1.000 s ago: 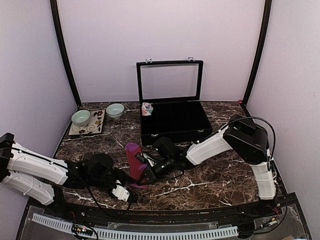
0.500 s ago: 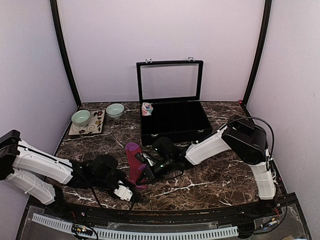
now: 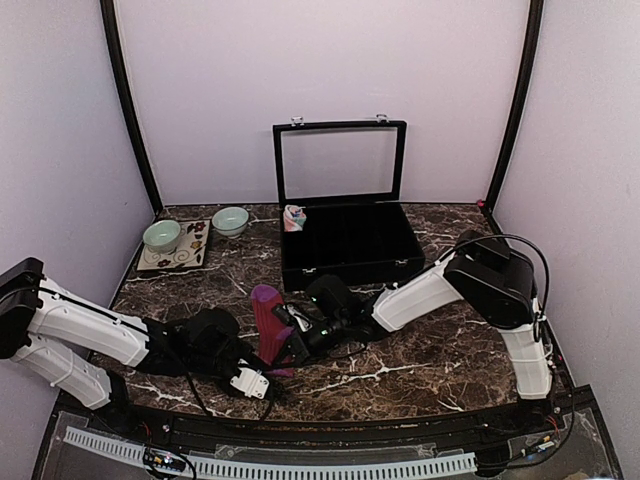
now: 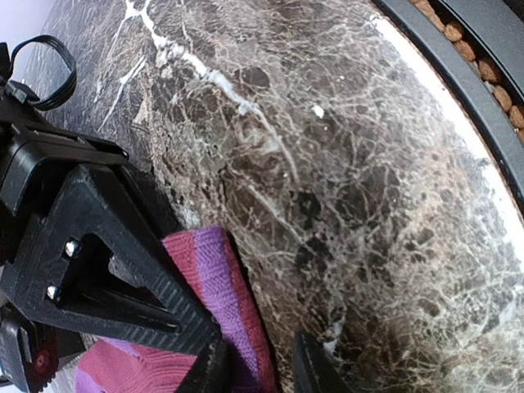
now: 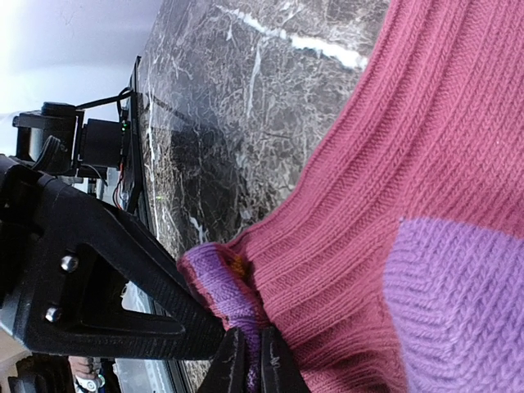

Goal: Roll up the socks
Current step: Roll the sock at the center of the board.

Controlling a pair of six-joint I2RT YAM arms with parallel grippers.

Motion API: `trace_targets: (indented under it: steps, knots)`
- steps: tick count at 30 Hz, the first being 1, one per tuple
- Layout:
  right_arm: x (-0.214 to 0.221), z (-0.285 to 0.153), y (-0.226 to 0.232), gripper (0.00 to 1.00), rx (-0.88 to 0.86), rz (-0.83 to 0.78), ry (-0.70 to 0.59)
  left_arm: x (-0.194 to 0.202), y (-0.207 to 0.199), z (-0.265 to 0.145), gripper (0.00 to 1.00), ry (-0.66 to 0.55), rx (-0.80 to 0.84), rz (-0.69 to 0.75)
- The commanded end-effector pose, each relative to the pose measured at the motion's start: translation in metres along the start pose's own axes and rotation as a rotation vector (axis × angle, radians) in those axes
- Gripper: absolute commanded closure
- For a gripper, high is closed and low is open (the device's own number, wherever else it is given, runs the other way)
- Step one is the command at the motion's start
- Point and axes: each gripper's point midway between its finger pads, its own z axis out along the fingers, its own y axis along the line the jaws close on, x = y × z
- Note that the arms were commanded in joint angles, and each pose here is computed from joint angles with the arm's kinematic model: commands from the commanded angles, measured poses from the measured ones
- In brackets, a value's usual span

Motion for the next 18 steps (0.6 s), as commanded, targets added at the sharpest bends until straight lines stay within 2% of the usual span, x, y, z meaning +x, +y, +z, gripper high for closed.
trace_targets:
  steps: [1,3,4,7,11,14,18]
  knots:
    - [0.048,0.002,-0.071,0.91,0.209,0.162,0.074,0.006,-0.016,-0.001,0.78,0.028,0.087,-0.036]
    - [0.049,0.0,-0.07,0.89,0.208,0.156,0.068,0.006,-0.018,-0.003,0.98,0.034,0.123,-0.086]
    - [0.049,0.0,-0.069,0.87,0.208,0.155,0.067,0.006,-0.018,-0.005,1.0,0.032,0.15,-0.126]
    - [0.049,-0.003,-0.067,0.81,0.205,0.143,0.056,0.004,-0.025,-0.015,1.0,0.019,0.259,-0.23]
    - [0.044,-0.007,-0.061,0.76,0.195,0.124,0.034,0.019,-0.038,-0.015,1.0,0.09,0.343,-0.31]
    - [0.047,-0.004,-0.065,0.77,0.2,0.134,0.053,0.026,-0.025,-0.01,0.94,0.118,0.326,-0.352]
    - [0.051,0.002,-0.072,0.8,0.199,0.158,0.076,0.021,-0.006,-0.016,0.7,0.083,0.232,-0.299]
